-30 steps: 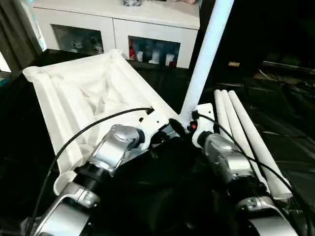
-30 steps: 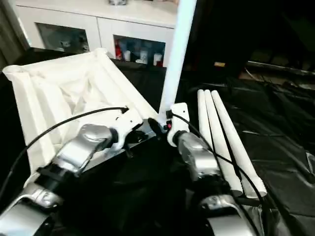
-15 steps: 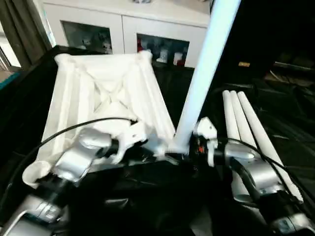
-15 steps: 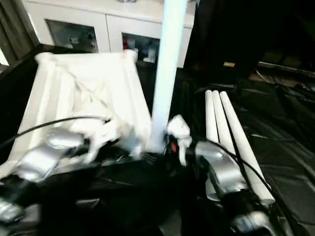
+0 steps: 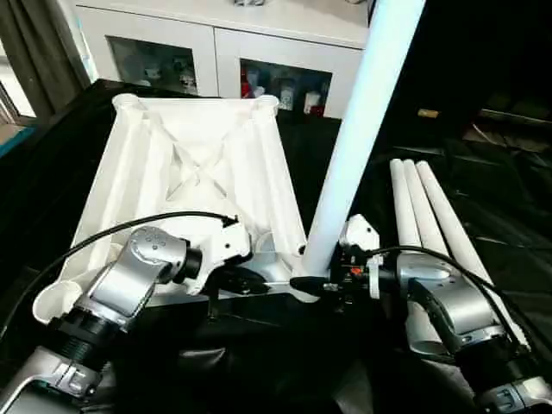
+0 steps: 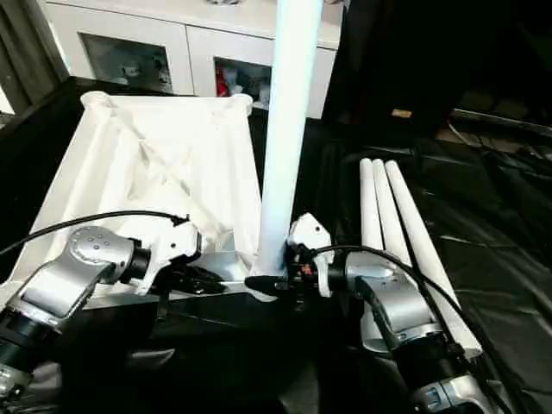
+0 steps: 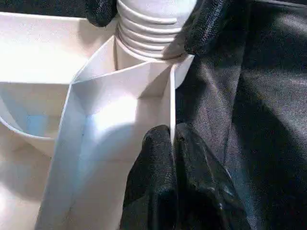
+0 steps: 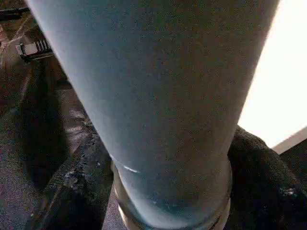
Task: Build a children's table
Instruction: Rotate leg to tighten
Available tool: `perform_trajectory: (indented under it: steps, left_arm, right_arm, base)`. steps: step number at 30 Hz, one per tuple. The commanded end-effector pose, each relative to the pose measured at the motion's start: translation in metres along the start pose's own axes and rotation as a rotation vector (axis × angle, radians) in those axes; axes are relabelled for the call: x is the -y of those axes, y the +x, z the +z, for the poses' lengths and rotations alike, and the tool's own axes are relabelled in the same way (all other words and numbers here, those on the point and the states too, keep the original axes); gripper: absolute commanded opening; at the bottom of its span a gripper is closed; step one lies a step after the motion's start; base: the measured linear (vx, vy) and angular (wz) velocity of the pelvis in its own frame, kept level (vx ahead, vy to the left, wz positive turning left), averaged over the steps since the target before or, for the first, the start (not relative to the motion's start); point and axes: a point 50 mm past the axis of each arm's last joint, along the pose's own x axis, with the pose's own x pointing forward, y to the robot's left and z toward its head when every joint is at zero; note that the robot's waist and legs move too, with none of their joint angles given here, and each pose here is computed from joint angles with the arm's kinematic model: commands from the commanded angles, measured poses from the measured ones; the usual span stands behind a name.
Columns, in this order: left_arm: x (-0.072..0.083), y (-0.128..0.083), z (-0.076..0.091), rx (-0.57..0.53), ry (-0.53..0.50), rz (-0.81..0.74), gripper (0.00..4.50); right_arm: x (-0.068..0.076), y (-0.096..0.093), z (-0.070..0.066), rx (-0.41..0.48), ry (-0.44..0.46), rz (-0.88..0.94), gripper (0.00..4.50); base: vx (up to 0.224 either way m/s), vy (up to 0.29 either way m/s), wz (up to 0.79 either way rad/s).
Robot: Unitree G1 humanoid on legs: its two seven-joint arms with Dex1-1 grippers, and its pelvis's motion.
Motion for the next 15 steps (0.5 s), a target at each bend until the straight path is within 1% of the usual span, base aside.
perform_trajectory:
  steps: [1, 5, 6, 7, 9, 10, 12, 15]
  left_arm:
    - [0.008, 0.011, 0.005, 0.018, 0.017, -0.069, 0.0]
    - [0.002, 0.012, 0.004, 0.008, 0.006, -0.01, 0.0]
    - [-0.006, 0.015, 0.004, 0.002, -0.011, 0.074, 0.0]
    - [-0.006, 0.015, 0.004, 0.002, -0.011, 0.074, 0.0]
    - [-0.014, 0.018, 0.005, -0.004, -0.044, 0.154, 0.0]
    - [-0.019, 0.02, 0.006, -0.007, -0.059, 0.2, 0.0]
    - [-0.035, 0.034, 0.015, -0.006, -0.139, 0.367, 0.0]
    - [-0.041, 0.048, 0.023, -0.009, -0.178, 0.45, 0.0]
  right_arm:
    - [-0.005, 0.003, 0.002, 0.014, 0.008, 0.038, 2.88]
    - [-0.002, 0.007, -0.004, 0.015, 0.058, -0.039, 2.83]
    - [0.005, 0.011, -0.01, -0.008, 0.083, -0.154, 2.8]
    - [0.005, 0.011, -0.01, -0.008, 0.083, -0.154, 2.8]
    - [0.011, 0.015, -0.016, -0.025, 0.108, -0.261, 2.79]
    - [0.014, 0.017, -0.018, -0.029, 0.131, -0.311, 2.79]
    - [0.027, 0.03, -0.025, -0.034, 0.251, -0.544, 2.79]
    - [0.034, 0.041, -0.028, -0.044, 0.329, -0.699, 2.79]
  base:
    - [0.0, 0.0, 0.0]
    - [0.0, 0.0, 0.0]
    - [0.0, 0.0, 0.0]
    - [0.0, 0.0, 0.0]
    - [0.0, 0.0, 0.0]
    - [0.0, 0.0, 0.0]
    - [0.0, 0.0, 0.0]
    - [-0.035, -0.001, -0.02]
